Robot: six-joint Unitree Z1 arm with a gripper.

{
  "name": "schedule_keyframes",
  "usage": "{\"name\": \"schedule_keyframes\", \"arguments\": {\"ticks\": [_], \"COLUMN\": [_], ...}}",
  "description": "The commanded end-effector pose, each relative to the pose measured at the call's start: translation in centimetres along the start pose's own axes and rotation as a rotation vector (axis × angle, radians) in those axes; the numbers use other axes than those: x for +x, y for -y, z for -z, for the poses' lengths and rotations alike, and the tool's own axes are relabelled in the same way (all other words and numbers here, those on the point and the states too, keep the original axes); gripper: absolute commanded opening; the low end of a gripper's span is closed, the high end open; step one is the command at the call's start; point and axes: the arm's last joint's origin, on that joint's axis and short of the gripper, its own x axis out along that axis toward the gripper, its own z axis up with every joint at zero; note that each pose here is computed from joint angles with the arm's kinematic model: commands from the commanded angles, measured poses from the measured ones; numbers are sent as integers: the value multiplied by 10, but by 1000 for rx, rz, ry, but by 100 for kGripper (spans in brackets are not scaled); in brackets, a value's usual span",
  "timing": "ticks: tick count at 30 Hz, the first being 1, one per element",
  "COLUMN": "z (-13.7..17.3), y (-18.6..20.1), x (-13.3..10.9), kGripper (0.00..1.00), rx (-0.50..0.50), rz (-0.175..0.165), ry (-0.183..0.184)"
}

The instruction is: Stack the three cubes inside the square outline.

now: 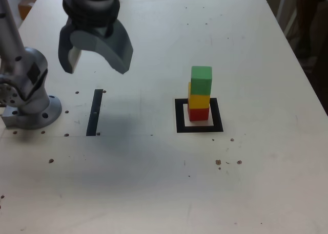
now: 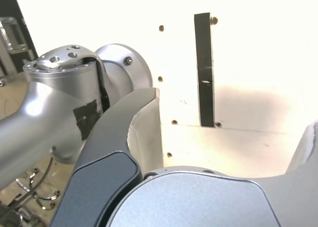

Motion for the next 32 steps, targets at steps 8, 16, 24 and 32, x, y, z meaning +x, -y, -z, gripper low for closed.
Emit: {"name": "schedule_keyframes", "arguments": {"ticks": [8, 16, 24, 32], "z": [3, 1, -2, -3], "y": [5, 7, 8, 8], "x": [41, 58, 58, 59], "kGripper": [99, 99, 99, 99], "rx": [-13, -15, -40, -40], "rz": [37, 34, 44, 45], "ry": [71, 82, 79, 77]}}
